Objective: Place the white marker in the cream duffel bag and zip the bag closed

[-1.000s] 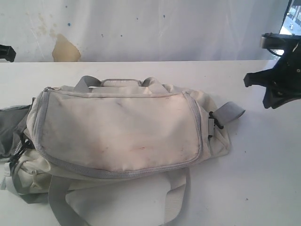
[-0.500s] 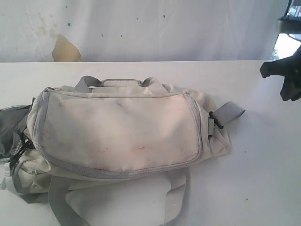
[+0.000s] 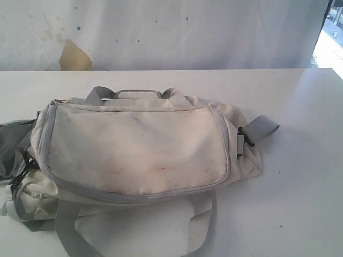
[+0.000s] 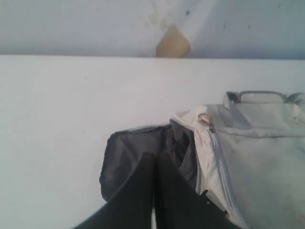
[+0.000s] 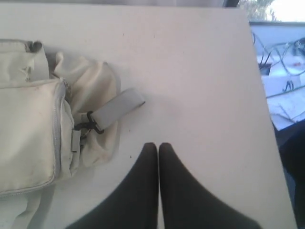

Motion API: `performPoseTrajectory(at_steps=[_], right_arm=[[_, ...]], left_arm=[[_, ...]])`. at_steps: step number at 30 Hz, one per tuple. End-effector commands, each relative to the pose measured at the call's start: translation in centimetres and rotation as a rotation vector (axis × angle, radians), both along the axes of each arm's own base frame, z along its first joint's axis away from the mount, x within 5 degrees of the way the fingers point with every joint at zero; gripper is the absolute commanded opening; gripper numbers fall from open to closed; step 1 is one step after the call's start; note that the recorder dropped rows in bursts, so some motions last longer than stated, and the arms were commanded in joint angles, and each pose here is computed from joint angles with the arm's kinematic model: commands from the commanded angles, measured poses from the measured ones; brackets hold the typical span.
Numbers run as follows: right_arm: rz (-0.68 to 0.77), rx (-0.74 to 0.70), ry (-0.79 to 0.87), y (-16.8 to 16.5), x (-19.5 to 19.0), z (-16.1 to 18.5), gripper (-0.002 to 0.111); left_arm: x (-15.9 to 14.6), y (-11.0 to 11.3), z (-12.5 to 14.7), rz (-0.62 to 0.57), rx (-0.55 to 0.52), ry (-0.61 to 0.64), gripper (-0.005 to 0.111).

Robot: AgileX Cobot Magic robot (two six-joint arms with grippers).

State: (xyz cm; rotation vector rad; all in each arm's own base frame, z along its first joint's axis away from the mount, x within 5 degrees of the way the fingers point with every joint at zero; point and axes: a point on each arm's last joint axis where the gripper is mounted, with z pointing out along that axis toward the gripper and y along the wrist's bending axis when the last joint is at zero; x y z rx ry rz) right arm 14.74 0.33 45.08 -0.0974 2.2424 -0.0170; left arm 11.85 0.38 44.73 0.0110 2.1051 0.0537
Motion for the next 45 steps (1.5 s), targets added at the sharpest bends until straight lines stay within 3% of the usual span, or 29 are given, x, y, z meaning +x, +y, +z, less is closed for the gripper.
performPoseTrajectory(at_steps=[1,8,14,20,23,36,45], right_arm=[[-0.008,-0.048,-0.149,-0.4,-5.5,1.8,0.0],[-0.018,-0.064,-0.316,-0.6,-13.0,2.0,0.0],[-0.021,-0.056,-0.391,-0.7,-18.4,-1.0,0.0],[-0.038,-0.066,-0.529,-0.9,-23.3,-3.6,0.0],[-0.054,-0.076,-0.589,-1.0,-25.2,-4.9,0.0],[-0.074,-0.1,-0.578,-1.5,-25.1,-6.2,0.0],[-0.065,-0.105,-0.536,-1.4,-22.8,-7.6,0.0]], left_arm=[[-4.8,0.0,1.2,0.004,0.012,-0.133,0.0],[-12.8,-0.1,1.0,-0.009,0.05,-0.26,0.0],[-19.4,-0.2,-0.2,-0.009,0.065,-0.419,0.0],[-24.2,0.1,-2.0,-0.012,0.103,-0.533,0.0],[-26.1,0.7,-2.8,0.045,0.137,-0.595,0.0],[-26.6,1.4,-3.0,0.045,0.139,-0.61,0.0],[-25.4,1.1,-3.7,0.02,0.127,-0.568,0.0]])
